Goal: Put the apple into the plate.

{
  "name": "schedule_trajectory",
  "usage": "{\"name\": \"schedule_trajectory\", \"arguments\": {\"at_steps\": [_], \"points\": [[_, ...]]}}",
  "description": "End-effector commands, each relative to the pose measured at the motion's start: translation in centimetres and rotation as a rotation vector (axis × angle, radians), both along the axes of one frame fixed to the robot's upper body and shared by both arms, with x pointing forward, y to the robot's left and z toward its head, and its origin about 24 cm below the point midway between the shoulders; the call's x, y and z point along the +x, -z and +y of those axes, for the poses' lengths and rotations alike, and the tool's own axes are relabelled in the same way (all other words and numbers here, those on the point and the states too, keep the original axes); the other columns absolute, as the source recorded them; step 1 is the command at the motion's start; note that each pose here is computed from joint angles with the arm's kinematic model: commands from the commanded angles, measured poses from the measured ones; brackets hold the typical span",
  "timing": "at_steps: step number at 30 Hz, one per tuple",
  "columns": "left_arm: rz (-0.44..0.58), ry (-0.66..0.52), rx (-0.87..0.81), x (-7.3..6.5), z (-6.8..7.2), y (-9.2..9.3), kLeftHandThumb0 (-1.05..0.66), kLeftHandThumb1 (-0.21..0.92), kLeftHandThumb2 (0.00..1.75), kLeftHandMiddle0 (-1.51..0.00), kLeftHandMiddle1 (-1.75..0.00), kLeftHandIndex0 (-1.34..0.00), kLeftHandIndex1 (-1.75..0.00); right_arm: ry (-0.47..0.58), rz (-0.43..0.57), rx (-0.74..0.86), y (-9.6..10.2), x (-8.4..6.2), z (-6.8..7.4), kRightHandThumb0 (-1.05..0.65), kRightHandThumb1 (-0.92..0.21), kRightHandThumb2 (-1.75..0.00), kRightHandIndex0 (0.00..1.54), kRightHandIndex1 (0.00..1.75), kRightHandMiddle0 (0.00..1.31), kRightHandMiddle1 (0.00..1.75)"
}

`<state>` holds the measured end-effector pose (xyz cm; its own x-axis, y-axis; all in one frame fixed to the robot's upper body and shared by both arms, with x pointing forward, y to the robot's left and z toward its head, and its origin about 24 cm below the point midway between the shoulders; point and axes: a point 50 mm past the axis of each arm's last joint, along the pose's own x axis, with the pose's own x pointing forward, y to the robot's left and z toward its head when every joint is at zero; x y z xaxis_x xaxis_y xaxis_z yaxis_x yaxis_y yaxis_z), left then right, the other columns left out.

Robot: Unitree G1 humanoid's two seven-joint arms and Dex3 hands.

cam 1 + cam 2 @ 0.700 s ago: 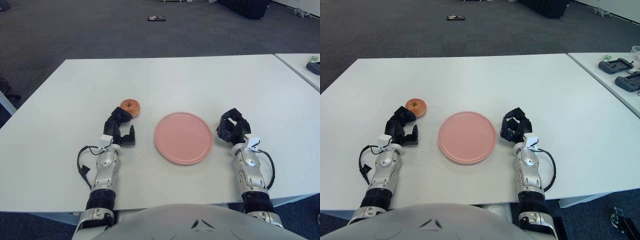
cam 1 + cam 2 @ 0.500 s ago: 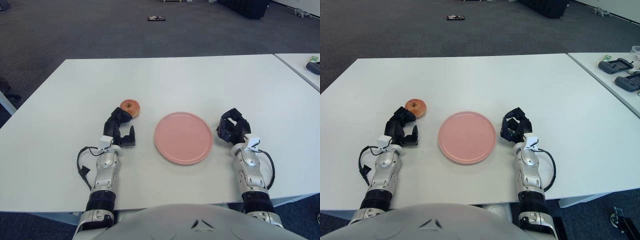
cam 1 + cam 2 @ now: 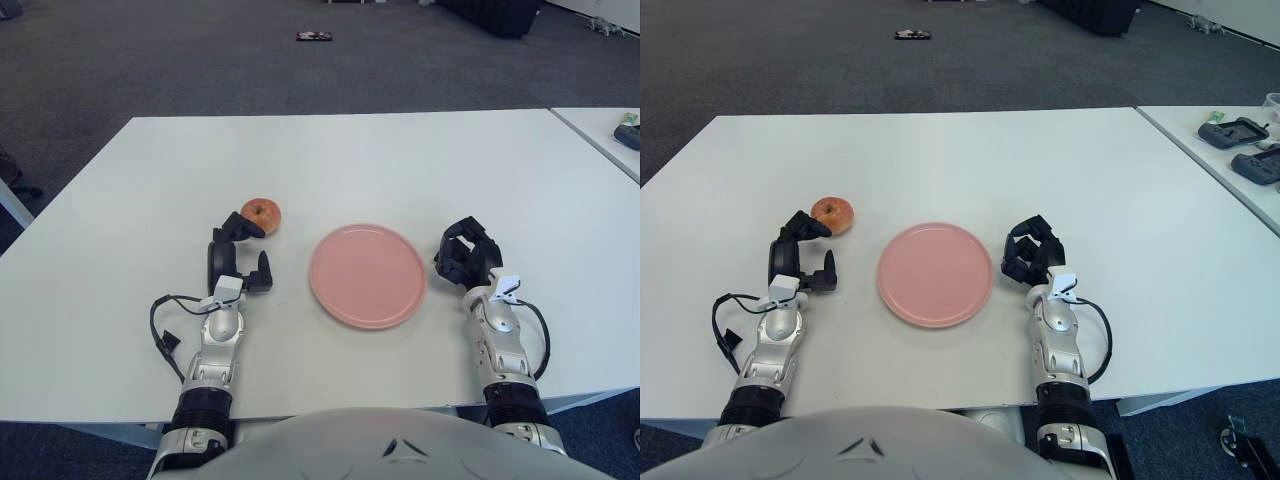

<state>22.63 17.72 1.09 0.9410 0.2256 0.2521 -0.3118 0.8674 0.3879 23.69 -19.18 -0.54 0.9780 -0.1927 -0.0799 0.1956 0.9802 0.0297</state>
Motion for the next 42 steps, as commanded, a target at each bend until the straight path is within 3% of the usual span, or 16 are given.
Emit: {"name": "schedule_trajectory", "arguments": {"at_steps": [1,2,3,4,5,7,9,11,12,16,17,19,25,32,42], "points": [[-0.075,0.007,0.157,0.7,-0.1,-2.0,-0.01,0.21,1.45,-0.71,-1.73,-0.44,-1.75,0.011,0.113,0.031,2.1,-1.2,0.0,-0.44,-0.44,-1.17,0.71,1.70,0.51,1.75],[-0.080,0.011,0.199,0.8,-0.1,-2.3,-0.01,0.34,1.29,-0.62,-1.72,-0.36,-1.75,0.011,0.112,0.032,2.1,-1.2,0.1,-0.44,-0.44,-1.17,0.71,1.70,0.51,1.75],[-0.082,0.012,0.228,0.9,-0.1,-2.5,-0.13,0.55,1.02,-0.45,-1.66,-0.30,-1.75,0.011,0.112,0.032,2.1,-1.2,0.1,-0.44,-0.44,-1.17,0.71,1.70,0.51,1.75],[-0.083,0.014,0.252,0.9,-0.1,-2.6,-0.21,0.68,0.84,-0.34,-1.62,-0.26,-1.75,0.012,0.112,0.032,2.1,-1.2,0.1,-0.44,-0.44,-1.17,0.71,1.70,0.51,1.75],[-0.081,0.020,0.278,1.0,0.0,-2.7,-0.24,0.73,0.78,-0.28,-1.58,-0.24,-1.75,0.012,0.112,0.031,2.1,-1.2,0.1,-0.44,-0.44,-1.17,0.71,1.70,0.51,1.75],[-0.075,0.025,0.306,1.1,0.4,-2.7,-0.50,0.67,0.88,-0.12,-1.28,-0.10,-1.48,0.013,0.113,0.029,2.1,-1.2,0.1,-0.44,-0.45,-1.16,0.71,1.69,0.51,1.75],[-0.074,0.021,0.324,1.5,0.8,-2.6,-0.59,0.60,0.93,-0.06,-1.12,-0.05,-1.31,0.010,0.114,0.025,2.1,-1.2,0.1,-0.44,-0.45,-1.16,0.71,1.69,0.51,1.75],[-0.078,0.016,0.335,1.8,1.1,-2.5,-0.66,0.51,0.96,-0.02,-0.90,-0.02,-1.08,0.008,0.115,0.024,2.1,-1.2,0.1,-0.44,-0.45,-1.16,0.71,1.69,0.51,1.75],[-0.090,0.014,0.346,2.0,1.2,-2.6,-0.67,0.50,0.97,-0.02,-0.87,-0.02,-1.05,0.005,0.116,0.023,2.1,-1.2,0.1,-0.44,-0.45,-1.16,0.71,1.69,0.51,1.75],[-0.150,0.006,0.395,2.4,1.1,-2.8,-0.73,0.42,0.98,0.00,-0.42,0.00,-0.58,0.000,0.116,0.025,2.2,-1.2,0.0,-0.44,-0.45,-1.16,0.71,1.69,0.50,1.75],[-0.163,0.008,0.415,2.6,1.0,-2.9,-0.74,0.41,0.98,0.00,-0.38,0.00,-0.53,0.000,0.115,0.028,2.2,-1.2,0.0,-0.44,-0.45,-1.16,0.71,1.69,0.50,1.75],[-0.180,0.011,0.445,3.0,0.9,-3.0,-0.81,0.40,0.99,0.00,-0.16,0.00,-0.22,0.002,0.116,0.033,2.2,-1.2,0.0,-0.44,-0.45,-1.16,0.71,1.69,0.50,1.75],[-0.182,0.037,0.516,4.0,0.6,-3.3,-0.99,0.45,0.88,0.00,-0.02,0.00,-0.02,0.008,0.118,0.036,2.2,-1.2,-0.1,-0.43,-0.46,-1.14,0.70,1.68,0.49,1.75],[-0.148,0.087,0.666,6.0,0.8,-2.8,-1.04,0.57,0.74,0.00,0.00,0.00,0.00,0.010,0.118,0.027,2.1,-1.2,-0.1,-0.43,-0.46,-1.15,0.71,1.69,0.50,1.75],[-0.027,0.219,0.809,6.8,0.5,-2.0,-1.05,0.63,0.67,0.00,0.00,0.00,0.00,0.008,0.119,0.021,2.1,-1.2,-0.1,-0.44,-0.44,-1.17,0.73,1.68,0.51,1.75]]}}
